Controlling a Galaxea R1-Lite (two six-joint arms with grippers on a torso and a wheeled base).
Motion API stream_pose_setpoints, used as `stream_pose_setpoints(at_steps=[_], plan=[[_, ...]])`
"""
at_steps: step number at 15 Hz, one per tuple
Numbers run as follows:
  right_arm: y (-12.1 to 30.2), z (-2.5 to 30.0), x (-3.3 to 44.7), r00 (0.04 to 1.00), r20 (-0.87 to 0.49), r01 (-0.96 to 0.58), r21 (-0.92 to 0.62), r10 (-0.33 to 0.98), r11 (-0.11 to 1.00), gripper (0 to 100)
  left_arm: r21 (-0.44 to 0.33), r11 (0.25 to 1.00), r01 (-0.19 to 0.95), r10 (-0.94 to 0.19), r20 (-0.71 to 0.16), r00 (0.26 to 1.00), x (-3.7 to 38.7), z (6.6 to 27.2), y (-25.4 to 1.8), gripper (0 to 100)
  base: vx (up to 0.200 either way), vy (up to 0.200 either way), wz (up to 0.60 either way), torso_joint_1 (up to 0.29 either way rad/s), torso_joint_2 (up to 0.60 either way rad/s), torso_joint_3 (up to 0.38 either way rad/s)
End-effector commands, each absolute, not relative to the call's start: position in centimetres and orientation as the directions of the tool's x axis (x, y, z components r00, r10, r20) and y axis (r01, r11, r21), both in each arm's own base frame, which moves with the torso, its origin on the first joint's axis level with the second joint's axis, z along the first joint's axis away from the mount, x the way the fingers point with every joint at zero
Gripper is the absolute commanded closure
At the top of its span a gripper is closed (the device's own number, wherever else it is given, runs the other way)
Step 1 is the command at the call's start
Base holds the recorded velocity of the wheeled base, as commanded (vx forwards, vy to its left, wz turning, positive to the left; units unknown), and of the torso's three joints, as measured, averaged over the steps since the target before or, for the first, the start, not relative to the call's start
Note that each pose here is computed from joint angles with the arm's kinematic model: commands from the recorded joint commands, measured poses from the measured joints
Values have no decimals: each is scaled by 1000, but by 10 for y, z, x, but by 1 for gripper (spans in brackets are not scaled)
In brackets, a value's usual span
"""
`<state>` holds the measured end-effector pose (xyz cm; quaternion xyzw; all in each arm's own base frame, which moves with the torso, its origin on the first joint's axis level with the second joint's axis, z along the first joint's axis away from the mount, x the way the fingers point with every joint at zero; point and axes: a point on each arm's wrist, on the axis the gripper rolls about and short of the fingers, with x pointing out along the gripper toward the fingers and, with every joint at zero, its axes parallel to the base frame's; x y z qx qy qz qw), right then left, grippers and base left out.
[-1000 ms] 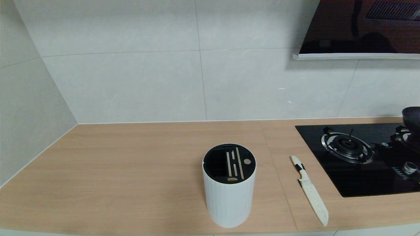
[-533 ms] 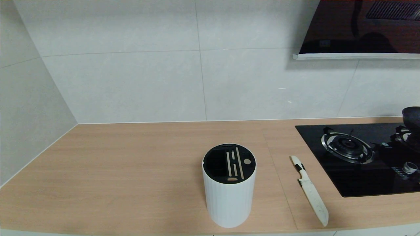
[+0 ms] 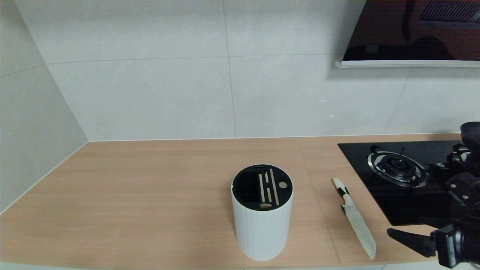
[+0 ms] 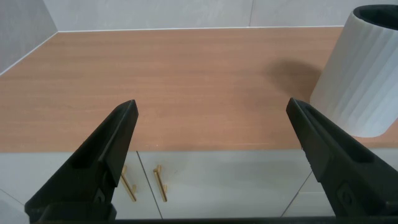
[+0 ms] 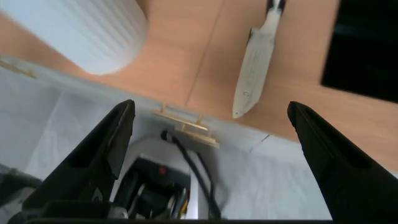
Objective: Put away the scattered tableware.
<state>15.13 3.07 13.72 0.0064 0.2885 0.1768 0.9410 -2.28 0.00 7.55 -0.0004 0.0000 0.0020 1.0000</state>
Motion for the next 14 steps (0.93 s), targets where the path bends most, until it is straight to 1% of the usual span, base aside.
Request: stream_pose_setpoints(at_steps=[1,4,7,10,14], plan=[[40,92,203,699,-659,-283,102,278,954,0,-2,1000,-5,5,0,1000,-23,75,0,0,0,0,0,0,0,0],[50,57,241,698,-690,-230,37,192,972,0,-2,1000,-5,5,0,1000,-23,75,0,0,0,0,0,0,0,0],[60,30,271,712,-690,-196,-20,128,980,0,-2,1000,-5,5,-2,1000,-23,76,0,0,0,0,0,0,0,0],[65,21,296,721,-684,-183,-31,112,983,0,-2,1000,-5,5,-2,1000,-23,76,0,0,0,0,0,0,0,0],[67,10,308,719,-690,-162,-45,86,986,0,-2,1000,-5,5,0,1000,-23,75,0,0,0,0,0,0,0,0]])
